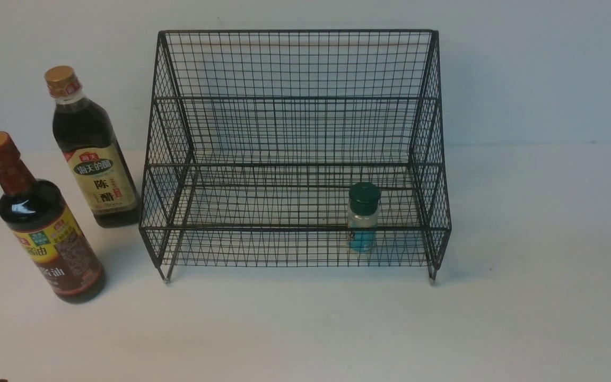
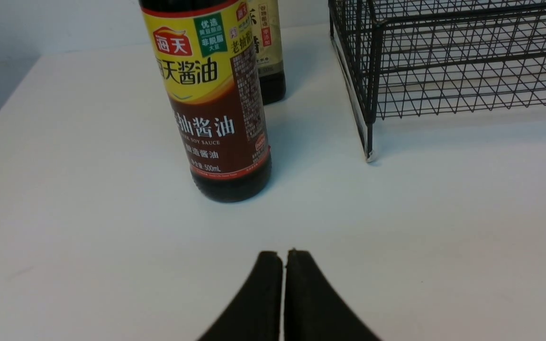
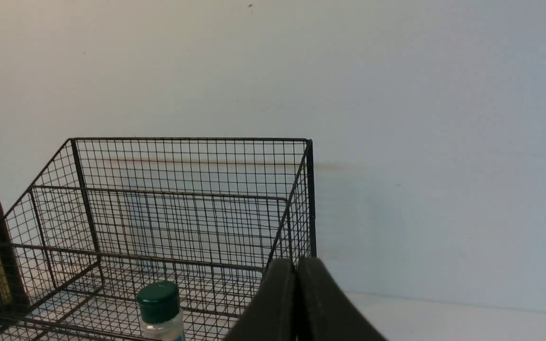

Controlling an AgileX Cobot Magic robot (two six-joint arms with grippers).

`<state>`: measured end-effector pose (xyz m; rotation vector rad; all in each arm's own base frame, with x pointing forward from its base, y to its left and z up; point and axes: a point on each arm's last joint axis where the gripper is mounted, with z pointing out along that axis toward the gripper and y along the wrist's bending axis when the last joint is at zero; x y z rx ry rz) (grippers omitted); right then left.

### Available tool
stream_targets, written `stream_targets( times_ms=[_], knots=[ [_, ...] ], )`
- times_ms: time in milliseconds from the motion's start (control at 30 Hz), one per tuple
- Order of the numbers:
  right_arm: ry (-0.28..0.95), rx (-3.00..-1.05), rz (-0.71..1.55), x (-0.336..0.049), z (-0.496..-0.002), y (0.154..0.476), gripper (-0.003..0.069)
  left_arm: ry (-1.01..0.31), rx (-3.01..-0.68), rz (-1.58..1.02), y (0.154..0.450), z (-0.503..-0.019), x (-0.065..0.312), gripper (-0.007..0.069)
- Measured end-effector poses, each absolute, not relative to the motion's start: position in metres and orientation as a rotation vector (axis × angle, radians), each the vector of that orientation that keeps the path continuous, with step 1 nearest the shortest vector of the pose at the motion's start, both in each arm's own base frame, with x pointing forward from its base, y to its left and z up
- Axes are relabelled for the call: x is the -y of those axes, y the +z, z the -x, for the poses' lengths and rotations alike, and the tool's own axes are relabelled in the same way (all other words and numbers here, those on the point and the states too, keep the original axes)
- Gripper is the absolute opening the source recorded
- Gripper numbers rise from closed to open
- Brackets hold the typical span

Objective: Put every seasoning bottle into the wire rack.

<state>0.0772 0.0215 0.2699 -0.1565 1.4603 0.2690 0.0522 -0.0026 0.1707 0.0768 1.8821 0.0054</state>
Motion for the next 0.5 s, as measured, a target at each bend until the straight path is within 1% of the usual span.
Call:
stream_targets(
  times_ms=[333,500],
  knots=[
    [0.262,-1.476,0.165,-0.0216,-0.0774,0.2684,-0.0011,0.005,-1.882,-0.077,0.1707,-0.0522,0.0026,-0.0005],
    [0.237,-1.493,0.173,-0.0203,-0.0755,0.2665,-0.0011,0.005,-1.882,-0.077,0.1707,-0.0522,0.0026,-0.0005]
  ],
)
